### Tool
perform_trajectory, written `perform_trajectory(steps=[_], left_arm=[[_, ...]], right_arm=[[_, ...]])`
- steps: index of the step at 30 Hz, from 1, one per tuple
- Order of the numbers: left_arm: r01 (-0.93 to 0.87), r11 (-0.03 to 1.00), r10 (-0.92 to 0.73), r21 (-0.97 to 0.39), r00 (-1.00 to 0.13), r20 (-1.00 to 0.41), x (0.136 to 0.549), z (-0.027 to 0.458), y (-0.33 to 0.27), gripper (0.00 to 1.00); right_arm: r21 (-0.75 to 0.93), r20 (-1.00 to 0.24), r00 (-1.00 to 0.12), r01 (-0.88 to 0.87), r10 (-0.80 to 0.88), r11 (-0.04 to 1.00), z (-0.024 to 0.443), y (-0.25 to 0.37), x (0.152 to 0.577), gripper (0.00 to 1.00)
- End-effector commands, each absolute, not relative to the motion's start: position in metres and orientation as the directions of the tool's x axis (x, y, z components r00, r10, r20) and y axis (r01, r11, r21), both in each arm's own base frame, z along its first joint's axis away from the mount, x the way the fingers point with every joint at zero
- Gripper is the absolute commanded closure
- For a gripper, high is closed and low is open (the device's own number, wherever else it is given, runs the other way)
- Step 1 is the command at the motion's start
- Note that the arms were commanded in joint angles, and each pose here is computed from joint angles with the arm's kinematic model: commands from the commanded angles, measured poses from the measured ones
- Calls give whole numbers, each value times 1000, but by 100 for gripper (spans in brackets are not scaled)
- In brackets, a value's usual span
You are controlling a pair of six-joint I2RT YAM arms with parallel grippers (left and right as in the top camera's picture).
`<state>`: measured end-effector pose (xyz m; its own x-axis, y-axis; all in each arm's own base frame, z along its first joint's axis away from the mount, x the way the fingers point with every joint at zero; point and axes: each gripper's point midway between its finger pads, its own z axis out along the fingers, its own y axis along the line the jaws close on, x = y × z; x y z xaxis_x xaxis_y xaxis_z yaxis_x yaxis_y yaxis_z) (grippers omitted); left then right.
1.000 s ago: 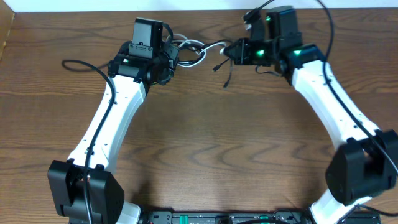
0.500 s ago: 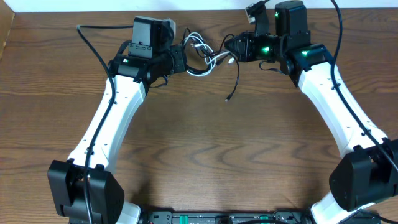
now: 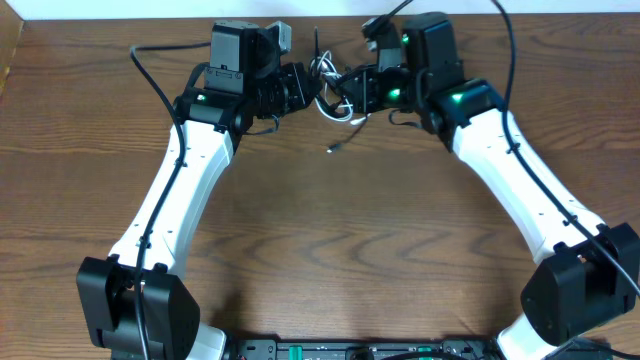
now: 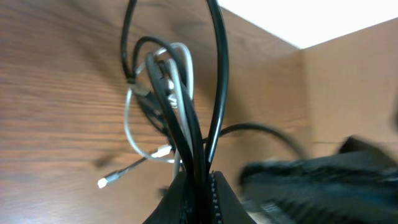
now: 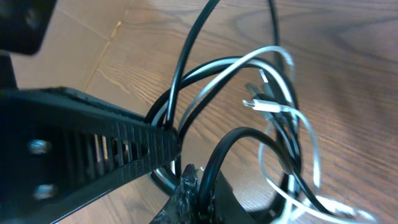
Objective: Untangle cables
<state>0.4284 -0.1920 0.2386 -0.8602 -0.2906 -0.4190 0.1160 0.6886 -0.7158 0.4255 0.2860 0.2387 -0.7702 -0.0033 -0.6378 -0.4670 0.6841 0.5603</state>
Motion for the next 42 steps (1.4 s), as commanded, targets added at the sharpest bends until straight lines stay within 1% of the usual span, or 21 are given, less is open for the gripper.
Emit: perform_trajectory(steps=[1,2,3,5,6,7,8,12,15,18,21,24,27,29,31,32,34,37,39,42], left_arm=[[79,527,-322,-846,-903,-285,418,263,-212,93],[117,495,-299,-861,-908,-295,416,271,-217,93],[139,477,-285,-868,-910,-302,415,276,-220,93],[165,463,-270,-871,-909,-316,414,280,-223,93],[187,469,-259,-863,-905,-337,414,280,-223,93],[221,479,-241,-849,-897,-370,414,280,-222,93],[260,489,-219,-832,-887,-406,414,280,-222,93],[384,517,-145,-765,-842,-520,413,279,-222,93],[442,525,-109,-727,-813,-573,413,279,-222,92],[486,531,-80,-694,-787,-612,413,279,-222,93],[487,538,-80,-688,-783,-617,415,278,-222,93],[465,537,-95,-704,-795,-599,415,278,-221,93],[374,541,-159,-753,-834,-529,418,277,-219,93],[271,535,-231,-801,-864,-447,421,276,-217,93],[150,503,-304,-851,-891,-337,422,275,-217,93],[105,487,-329,-867,-898,-293,422,275,-217,93],[25,456,-370,-889,-904,-215,422,275,-217,93],[-53,423,-410,-904,-902,-139,422,275,-216,93],[-72,417,-421,-906,-899,-122,423,275,-216,93],[-72,418,-421,-906,-899,-123,423,275,-216,93]], right_arm=[[527,-653,-757,-451,3,720,239,283,428,99],[527,-651,-759,-450,2,721,239,283,427,97],[527,-651,-759,-450,3,721,239,283,428,92],[532,-653,-757,-449,10,718,242,279,429,79],[538,-655,-756,-452,15,711,244,277,430,69],[546,-660,-751,-466,16,696,249,275,430,61],[556,-668,-744,-486,14,674,255,273,430,56],[588,-701,-712,-547,39,596,290,251,427,43],[597,-723,-687,-568,74,566,314,227,427,41],[610,-727,-679,-574,98,547,326,208,426,41],[630,-715,-691,-570,107,528,327,197,426,40],[619,-713,-696,-569,84,541,318,194,425,38],[613,-695,-717,-542,65,575,303,192,426,36],[613,-666,-743,-493,68,618,289,187,429,37],[610,-631,-773,-439,69,660,272,183,432,38],[610,-620,-782,-432,61,664,266,184,432,37],[624,-605,-795,-437,47,648,261,191,429,41],[637,-612,-790,-472,28,610,266,202,424,46],[628,-640,-768,-502,26,595,273,205,426,50],[613,-681,-731,-534,47,582,291,204,429,61]])
